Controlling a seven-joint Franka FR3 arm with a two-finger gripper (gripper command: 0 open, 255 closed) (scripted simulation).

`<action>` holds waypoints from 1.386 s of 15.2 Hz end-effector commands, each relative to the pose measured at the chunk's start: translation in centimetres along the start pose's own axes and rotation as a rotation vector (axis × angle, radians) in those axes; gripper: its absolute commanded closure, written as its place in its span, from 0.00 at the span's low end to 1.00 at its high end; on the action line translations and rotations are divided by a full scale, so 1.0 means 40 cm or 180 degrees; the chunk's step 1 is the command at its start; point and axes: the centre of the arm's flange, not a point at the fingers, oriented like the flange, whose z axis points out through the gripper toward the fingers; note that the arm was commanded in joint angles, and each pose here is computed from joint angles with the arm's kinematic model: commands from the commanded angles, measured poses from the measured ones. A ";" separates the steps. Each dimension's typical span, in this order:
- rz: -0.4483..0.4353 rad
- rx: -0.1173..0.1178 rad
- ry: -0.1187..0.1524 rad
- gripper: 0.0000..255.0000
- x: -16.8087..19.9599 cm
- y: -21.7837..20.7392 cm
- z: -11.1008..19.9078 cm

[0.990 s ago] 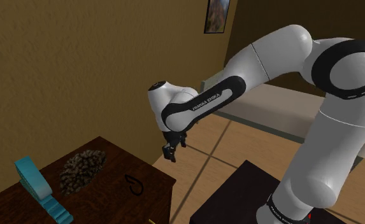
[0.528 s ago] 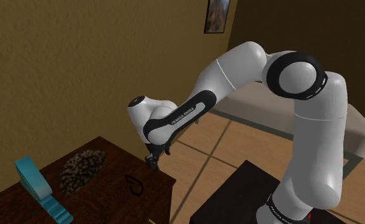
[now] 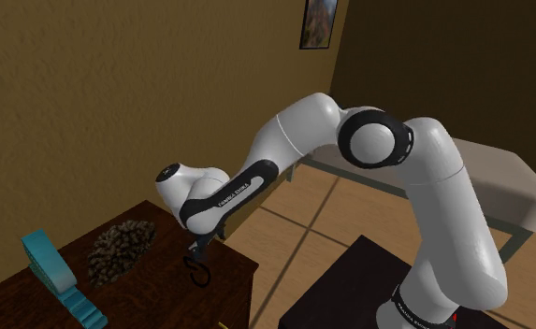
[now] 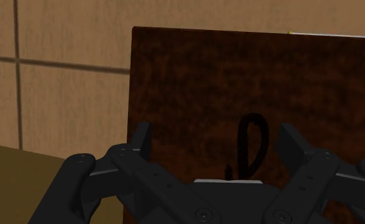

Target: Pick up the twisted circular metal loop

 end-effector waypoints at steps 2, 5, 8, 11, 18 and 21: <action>-0.0025 -0.0048 0.0023 0.00 0.081 -0.055 0.042; -0.0041 -0.0077 0.0036 0.00 0.131 -0.090 0.077; -0.0041 -0.0077 0.0036 0.00 0.140 -0.099 0.115; -0.0041 -0.0077 0.0036 0.00 0.149 -0.108 0.152; -0.0041 -0.0077 0.0035 1.00 0.152 -0.112 0.158; -0.0041 -0.0077 0.0035 1.00 0.152 -0.112 0.158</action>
